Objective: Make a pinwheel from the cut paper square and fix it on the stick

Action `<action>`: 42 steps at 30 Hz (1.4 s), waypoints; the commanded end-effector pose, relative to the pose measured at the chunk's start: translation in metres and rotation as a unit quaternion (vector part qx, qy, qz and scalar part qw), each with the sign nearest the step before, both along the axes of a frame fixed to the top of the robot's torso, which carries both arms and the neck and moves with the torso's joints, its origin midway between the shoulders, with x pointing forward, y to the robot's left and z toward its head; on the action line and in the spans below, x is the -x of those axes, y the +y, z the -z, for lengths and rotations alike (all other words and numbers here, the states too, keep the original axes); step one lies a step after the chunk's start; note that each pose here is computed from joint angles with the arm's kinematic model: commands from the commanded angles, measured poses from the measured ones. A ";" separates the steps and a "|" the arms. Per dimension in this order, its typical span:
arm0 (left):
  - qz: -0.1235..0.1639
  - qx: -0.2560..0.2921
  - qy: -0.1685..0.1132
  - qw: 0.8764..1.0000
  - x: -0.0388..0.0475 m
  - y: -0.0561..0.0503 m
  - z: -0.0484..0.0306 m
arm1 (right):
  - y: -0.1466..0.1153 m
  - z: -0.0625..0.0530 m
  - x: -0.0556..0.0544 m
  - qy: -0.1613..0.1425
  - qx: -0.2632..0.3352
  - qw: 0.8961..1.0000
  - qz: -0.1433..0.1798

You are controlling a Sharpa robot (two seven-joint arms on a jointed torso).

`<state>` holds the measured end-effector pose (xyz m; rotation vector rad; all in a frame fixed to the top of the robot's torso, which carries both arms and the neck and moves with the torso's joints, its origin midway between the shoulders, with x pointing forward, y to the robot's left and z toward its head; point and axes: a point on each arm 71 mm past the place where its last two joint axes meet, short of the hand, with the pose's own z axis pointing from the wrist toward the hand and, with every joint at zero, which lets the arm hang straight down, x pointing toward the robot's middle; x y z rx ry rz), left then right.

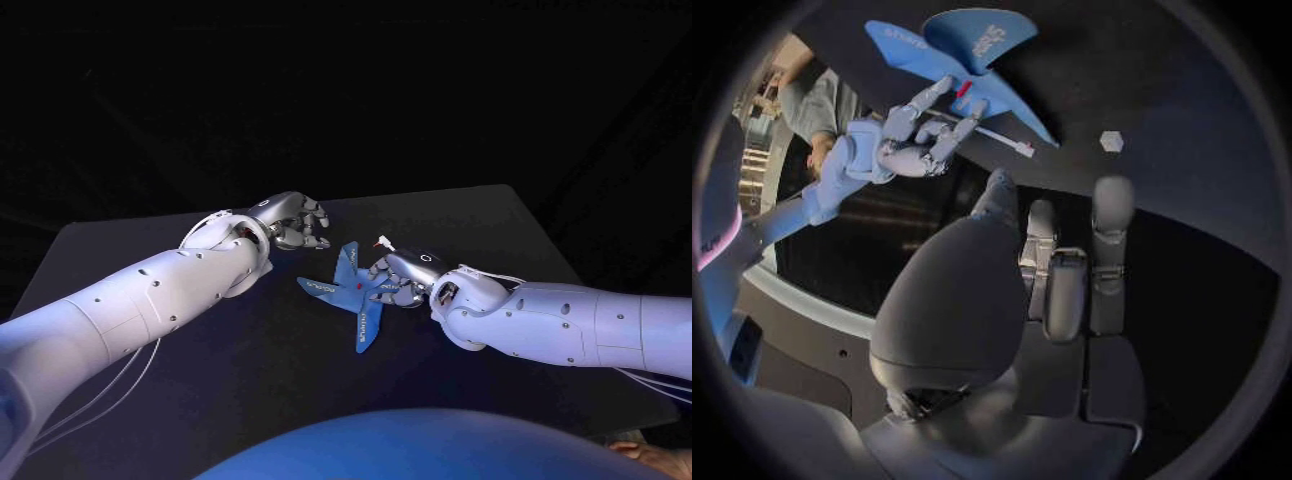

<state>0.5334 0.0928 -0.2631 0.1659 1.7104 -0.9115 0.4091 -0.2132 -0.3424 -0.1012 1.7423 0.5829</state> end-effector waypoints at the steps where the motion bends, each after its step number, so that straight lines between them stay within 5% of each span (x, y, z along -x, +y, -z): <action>1: -0.015 -0.055 -0.053 0.997 -0.0063 0.001 0.0042 | 0.001 0.005 0.002 0.015 0.012 1.000 -0.003; 11: -0.040 -0.102 -0.036 0.993 -0.0158 0.004 0.0243 | 0.004 0.004 0.003 0.014 0.010 1.000 -0.006; 24: -0.075 -0.085 -0.007 0.993 -0.0209 0.007 0.0414 | 0.009 0.003 0.003 0.012 0.008 1.000 -0.010; 42: -0.100 -0.057 0.024 0.993 -0.0256 0.005 0.0507 | 0.010 0.000 0.001 0.007 0.008 1.000 -0.010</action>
